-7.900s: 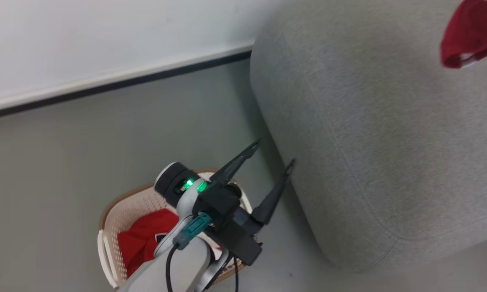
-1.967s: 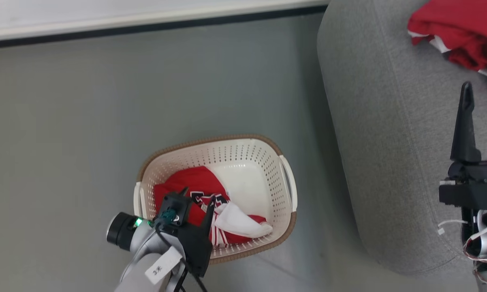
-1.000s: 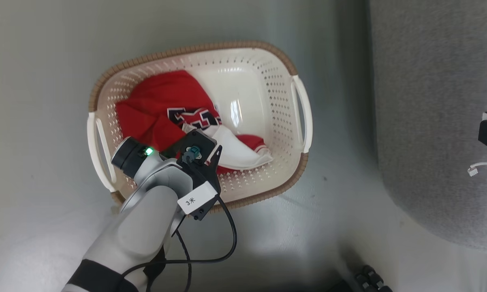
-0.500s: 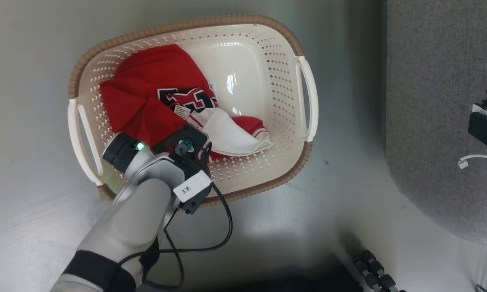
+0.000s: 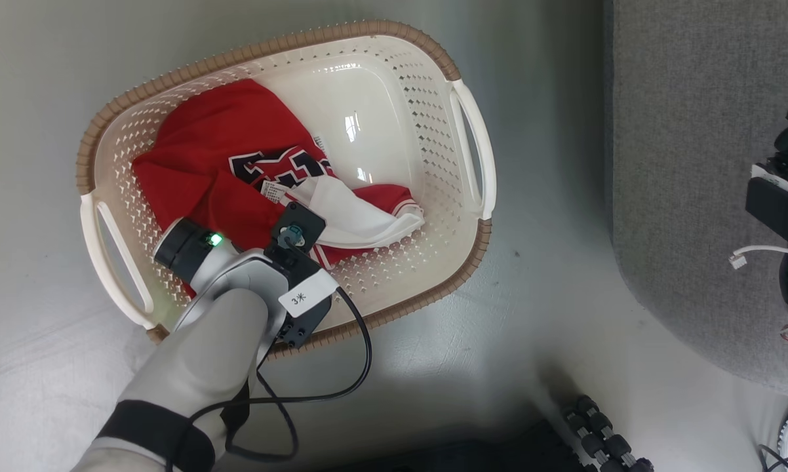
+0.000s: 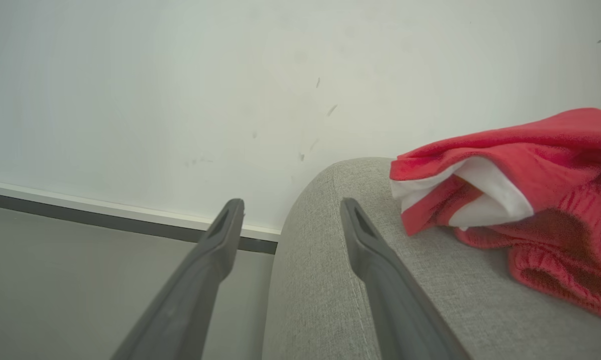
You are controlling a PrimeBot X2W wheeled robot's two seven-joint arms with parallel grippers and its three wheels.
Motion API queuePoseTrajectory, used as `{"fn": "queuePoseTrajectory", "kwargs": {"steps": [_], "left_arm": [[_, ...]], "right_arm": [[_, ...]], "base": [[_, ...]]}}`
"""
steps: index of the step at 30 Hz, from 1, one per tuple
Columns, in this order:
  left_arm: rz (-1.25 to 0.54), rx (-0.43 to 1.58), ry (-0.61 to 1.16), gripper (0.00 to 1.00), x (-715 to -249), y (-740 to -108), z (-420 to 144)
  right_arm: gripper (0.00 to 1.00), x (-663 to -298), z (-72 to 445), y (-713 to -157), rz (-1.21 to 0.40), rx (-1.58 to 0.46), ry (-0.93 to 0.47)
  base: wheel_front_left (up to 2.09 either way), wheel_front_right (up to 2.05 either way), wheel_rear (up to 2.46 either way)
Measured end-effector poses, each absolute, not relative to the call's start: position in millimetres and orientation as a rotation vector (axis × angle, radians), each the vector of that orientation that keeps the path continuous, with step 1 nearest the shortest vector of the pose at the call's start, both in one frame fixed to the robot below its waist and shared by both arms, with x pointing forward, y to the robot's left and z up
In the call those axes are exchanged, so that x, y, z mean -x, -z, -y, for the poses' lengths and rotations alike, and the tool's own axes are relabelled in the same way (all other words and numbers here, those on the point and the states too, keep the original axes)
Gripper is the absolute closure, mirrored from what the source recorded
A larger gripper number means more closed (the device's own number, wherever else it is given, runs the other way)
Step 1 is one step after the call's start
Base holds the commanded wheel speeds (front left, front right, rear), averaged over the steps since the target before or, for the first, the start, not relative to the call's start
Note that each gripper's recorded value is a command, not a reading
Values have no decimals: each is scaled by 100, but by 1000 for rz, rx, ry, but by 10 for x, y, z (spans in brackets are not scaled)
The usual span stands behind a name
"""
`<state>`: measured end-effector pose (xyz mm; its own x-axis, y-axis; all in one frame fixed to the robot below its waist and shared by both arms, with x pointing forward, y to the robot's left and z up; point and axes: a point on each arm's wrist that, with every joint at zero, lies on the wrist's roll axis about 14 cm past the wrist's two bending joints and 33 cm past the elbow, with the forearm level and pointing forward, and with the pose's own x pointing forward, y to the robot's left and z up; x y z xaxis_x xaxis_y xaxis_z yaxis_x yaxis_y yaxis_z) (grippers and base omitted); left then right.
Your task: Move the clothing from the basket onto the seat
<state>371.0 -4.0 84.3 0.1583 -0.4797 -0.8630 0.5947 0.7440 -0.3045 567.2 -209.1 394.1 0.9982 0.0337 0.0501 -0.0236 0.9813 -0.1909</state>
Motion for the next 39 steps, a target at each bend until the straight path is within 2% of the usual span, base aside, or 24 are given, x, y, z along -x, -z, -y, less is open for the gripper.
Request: {"fn": "queuePoseTrajectory", "kwargs": {"steps": [13, 24, 39], "left_arm": [[-1080, -58, 749, 100, -3970, -1011, 126], [-764, 91, 681, 100, -4628, -1759, 267], [-469, 130, 673, 100, -5053, -2942, 325]], "right_arm": [[0, -5682, 2087, -3955, 53, 180, -19], [0, -5632, 1964, -4098, 54, 135, -32], [0, -5433, 1882, -4472, 72, 89, -41]], "base": [[0, 0, 0], [0, 0, 0], [0, 0, 0]]}}
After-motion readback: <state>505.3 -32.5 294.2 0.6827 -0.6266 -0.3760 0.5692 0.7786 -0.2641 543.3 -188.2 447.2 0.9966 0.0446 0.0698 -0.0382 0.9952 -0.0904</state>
